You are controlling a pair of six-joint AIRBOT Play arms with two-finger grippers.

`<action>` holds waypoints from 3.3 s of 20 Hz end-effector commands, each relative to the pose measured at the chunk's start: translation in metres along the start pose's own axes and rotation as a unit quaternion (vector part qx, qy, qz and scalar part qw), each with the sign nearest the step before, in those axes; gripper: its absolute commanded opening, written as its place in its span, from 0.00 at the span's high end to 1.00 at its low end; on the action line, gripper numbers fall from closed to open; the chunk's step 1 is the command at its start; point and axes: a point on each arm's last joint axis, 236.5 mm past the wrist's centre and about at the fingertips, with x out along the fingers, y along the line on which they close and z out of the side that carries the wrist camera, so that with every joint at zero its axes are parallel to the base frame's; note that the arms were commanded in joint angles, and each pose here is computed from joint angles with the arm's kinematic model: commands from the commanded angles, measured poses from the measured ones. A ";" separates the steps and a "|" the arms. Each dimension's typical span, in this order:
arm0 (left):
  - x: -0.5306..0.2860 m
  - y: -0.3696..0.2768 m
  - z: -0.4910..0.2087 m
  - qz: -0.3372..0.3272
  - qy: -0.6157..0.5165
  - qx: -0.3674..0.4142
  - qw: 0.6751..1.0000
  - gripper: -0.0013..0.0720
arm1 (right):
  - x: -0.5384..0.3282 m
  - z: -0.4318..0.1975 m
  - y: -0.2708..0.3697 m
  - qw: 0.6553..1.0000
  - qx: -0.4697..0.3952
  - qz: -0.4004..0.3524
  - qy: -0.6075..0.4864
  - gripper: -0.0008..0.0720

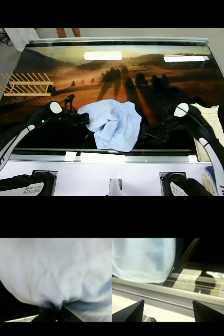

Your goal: Fold the shirts.

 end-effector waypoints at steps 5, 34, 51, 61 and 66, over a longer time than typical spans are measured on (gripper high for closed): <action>-0.015 -0.015 0.016 -0.016 -0.047 0.051 0.997 0.94 | 0.052 -0.011 -0.003 0.996 0.059 0.065 0.001 0.11; -0.607 -0.201 -0.031 -0.086 -0.669 0.307 0.672 0.94 | -0.505 -0.117 0.140 0.574 -0.225 -0.024 -0.787 0.95; -0.184 -0.020 0.083 -0.087 -0.329 -0.006 0.940 0.93 | -0.085 -0.015 -0.036 0.967 0.022 -0.058 -0.246 0.95; -0.124 0.081 -0.065 0.015 0.058 -0.009 0.998 0.10 | -0.077 -0.023 -0.041 0.972 0.023 -0.064 -0.224 0.95; -0.158 0.169 -0.110 0.105 0.078 -0.146 0.981 0.10 | -0.083 -0.012 -0.038 0.966 0.020 -0.058 -0.251 0.95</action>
